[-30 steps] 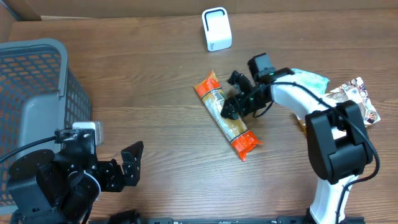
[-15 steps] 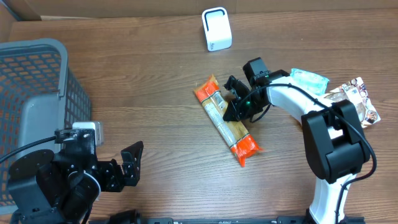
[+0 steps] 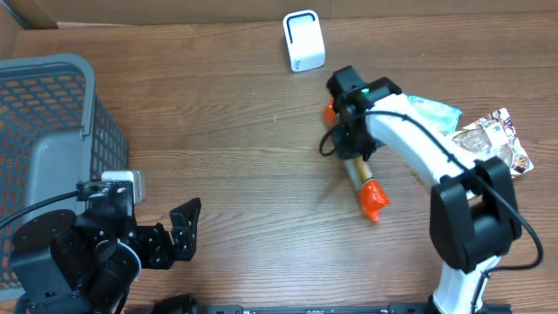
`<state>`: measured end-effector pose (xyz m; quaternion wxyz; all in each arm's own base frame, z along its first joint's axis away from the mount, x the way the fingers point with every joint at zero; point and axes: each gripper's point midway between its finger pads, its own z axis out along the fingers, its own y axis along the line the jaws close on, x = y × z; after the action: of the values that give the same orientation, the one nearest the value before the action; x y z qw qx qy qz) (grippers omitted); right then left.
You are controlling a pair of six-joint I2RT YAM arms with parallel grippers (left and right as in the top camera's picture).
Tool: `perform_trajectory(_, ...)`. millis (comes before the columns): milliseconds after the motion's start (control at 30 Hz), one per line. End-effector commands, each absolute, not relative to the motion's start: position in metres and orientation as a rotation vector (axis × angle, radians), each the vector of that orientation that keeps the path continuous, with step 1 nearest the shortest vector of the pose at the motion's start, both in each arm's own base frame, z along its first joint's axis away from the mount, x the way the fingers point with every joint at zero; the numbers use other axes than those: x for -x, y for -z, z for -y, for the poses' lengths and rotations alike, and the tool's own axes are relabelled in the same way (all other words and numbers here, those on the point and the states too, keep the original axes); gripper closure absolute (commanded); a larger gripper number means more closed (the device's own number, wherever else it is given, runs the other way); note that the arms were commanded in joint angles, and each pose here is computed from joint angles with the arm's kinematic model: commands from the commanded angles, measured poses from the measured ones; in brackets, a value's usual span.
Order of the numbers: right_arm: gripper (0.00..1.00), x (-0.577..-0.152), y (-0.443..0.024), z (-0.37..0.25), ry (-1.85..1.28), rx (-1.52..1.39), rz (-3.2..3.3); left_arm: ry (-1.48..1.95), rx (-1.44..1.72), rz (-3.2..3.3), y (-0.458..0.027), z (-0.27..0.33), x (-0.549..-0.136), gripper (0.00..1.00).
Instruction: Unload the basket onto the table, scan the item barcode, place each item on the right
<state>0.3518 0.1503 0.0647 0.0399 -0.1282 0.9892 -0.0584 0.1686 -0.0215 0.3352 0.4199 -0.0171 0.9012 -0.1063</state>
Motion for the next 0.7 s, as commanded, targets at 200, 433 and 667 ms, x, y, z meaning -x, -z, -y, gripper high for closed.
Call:
perform_trajectory(200,0.96,-0.335,-0.095,-0.173,0.658,0.351,-2.736,0.248,0.028,-2.245,-0.339,0.020,-0.169,0.00)
perform_trajectory(433,0.89,-0.316,-0.060,-0.214,0.611,0.498,-2.771,0.248,0.028,-2.245,-0.339,0.020,-0.169,0.00)
perform_trajectory(667,0.81,-0.300,-0.024,-0.244,0.291,0.630,-2.967,0.248,0.028,-2.245,-0.339,0.020,-0.169,0.00)
